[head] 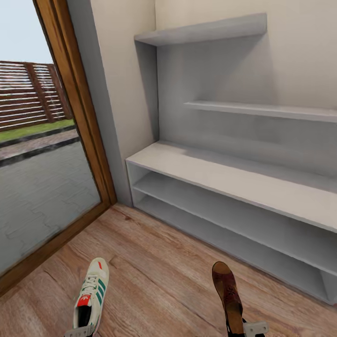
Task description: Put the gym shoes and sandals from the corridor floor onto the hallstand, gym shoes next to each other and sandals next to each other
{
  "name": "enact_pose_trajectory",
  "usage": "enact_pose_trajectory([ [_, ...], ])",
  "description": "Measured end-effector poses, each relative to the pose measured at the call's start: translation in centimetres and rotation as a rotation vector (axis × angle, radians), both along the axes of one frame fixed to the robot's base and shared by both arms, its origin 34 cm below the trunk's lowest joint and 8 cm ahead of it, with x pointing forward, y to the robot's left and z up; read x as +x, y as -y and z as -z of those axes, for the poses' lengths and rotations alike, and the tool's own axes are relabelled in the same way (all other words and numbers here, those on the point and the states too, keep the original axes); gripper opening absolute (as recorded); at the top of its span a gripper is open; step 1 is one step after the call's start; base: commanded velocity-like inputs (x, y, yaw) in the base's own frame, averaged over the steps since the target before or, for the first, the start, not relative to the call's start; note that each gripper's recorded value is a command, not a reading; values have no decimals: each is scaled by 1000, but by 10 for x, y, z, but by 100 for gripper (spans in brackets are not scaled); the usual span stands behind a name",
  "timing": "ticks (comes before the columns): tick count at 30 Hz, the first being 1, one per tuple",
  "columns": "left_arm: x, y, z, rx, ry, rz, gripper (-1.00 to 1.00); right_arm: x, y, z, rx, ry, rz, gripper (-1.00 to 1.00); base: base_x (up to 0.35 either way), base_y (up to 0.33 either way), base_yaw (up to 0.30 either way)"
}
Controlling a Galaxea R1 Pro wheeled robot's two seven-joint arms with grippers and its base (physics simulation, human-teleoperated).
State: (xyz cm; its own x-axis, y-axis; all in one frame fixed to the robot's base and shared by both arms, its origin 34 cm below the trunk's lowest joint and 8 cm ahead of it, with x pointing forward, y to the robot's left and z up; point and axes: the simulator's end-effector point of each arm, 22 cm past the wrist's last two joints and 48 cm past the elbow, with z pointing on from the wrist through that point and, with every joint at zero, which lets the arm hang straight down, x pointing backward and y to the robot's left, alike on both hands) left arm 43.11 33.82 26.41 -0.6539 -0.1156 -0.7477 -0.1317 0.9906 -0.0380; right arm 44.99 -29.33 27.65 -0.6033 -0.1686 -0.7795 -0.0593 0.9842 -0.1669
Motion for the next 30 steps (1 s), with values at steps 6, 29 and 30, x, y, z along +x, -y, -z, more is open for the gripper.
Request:
enact_pose_trajectory([
  [6,0,0,0,0,0,0,-100,0,0,0,0,0,0,-100,4,5,-299],
  [29,0,0,0,-1,-2,-1,-100,0,0,0,0,-1,0,-100,-40,136,-299],
  [30,-1,0,0,-1,-2,-1,-100,0,0,0,0,-1,0,-100,-45,233,-299],
])
